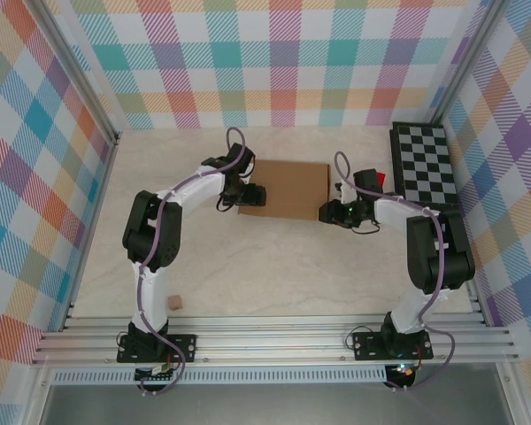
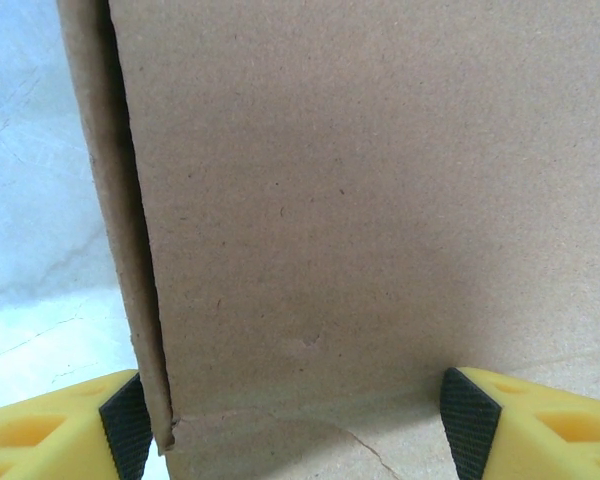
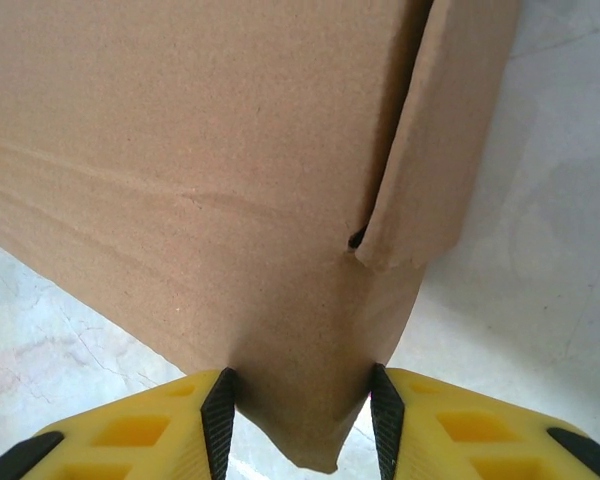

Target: Fold the paper box

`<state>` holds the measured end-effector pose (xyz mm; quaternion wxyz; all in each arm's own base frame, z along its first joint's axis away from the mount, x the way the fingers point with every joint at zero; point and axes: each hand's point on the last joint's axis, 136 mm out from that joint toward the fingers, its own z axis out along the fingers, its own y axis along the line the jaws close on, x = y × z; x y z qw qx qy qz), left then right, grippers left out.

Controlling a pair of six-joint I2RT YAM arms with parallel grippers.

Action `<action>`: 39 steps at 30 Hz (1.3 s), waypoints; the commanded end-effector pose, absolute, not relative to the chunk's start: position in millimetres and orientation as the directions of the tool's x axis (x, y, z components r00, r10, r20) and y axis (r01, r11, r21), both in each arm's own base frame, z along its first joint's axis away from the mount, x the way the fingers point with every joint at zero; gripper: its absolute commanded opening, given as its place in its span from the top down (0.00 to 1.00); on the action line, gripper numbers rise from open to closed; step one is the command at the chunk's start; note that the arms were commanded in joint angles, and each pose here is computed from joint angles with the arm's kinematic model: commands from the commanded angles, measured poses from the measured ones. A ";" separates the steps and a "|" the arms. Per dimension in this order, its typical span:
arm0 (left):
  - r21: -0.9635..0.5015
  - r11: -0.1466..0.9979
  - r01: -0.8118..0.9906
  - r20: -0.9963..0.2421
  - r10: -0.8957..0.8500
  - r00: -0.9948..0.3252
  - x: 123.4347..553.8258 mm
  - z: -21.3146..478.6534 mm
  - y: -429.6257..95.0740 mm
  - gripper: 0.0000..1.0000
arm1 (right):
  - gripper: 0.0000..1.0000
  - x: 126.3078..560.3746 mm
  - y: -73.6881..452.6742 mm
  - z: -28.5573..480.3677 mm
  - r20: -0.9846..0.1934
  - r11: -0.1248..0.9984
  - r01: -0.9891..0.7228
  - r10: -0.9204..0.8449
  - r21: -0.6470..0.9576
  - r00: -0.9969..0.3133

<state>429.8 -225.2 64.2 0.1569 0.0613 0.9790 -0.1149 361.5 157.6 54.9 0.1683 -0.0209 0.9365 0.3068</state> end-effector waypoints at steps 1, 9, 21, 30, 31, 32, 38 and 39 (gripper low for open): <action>-0.123 0.983 0.134 -0.216 0.105 -0.971 414.9 34.1 -206.2 0.23 | 0.57 381.5 159.6 72.0 -0.435 0.810 -0.237 0.025 0.537 -0.900; -0.121 0.985 0.126 -0.203 0.100 -0.974 416.0 33.2 -202.5 0.23 | 0.57 389.3 146.2 60.6 -0.401 0.865 -0.151 0.063 0.479 -0.914; -0.123 0.987 0.100 -0.187 0.076 -0.979 416.7 31.2 -198.2 0.23 | 0.62 365.3 146.2 55.3 -0.296 0.843 -0.035 0.149 0.536 -0.944; -0.146 0.986 0.083 -0.182 0.056 -0.982 418.1 31.3 -201.0 0.23 | 0.60 361.1 157.8 54.6 -0.254 0.784 0.001 0.202 0.621 -0.946; -0.146 0.986 0.083 -0.182 0.055 -0.982 418.2 31.9 -201.1 0.23 | 0.61 362.2 158.7 53.9 -0.254 0.782 -0.002 0.201 0.623 -0.946; -0.145 0.986 0.082 -0.181 0.055 -0.982 418.0 32.2 -200.7 0.23 | 0.61 364.2 158.9 53.6 -0.260 0.781 -0.006 0.201 0.624 -0.945; -0.144 0.986 0.086 -0.182 0.059 -0.982 419.0 35.8 -200.9 0.23 | 0.65 378.4 157.2 53.8 -0.353 0.797 -0.077 0.176 0.598 -0.919; -0.143 0.986 0.085 -0.180 0.059 -0.982 418.8 35.6 -200.3 0.23 | 0.65 380.4 156.7 55.0 -0.368 0.801 -0.087 0.174 0.593 -0.914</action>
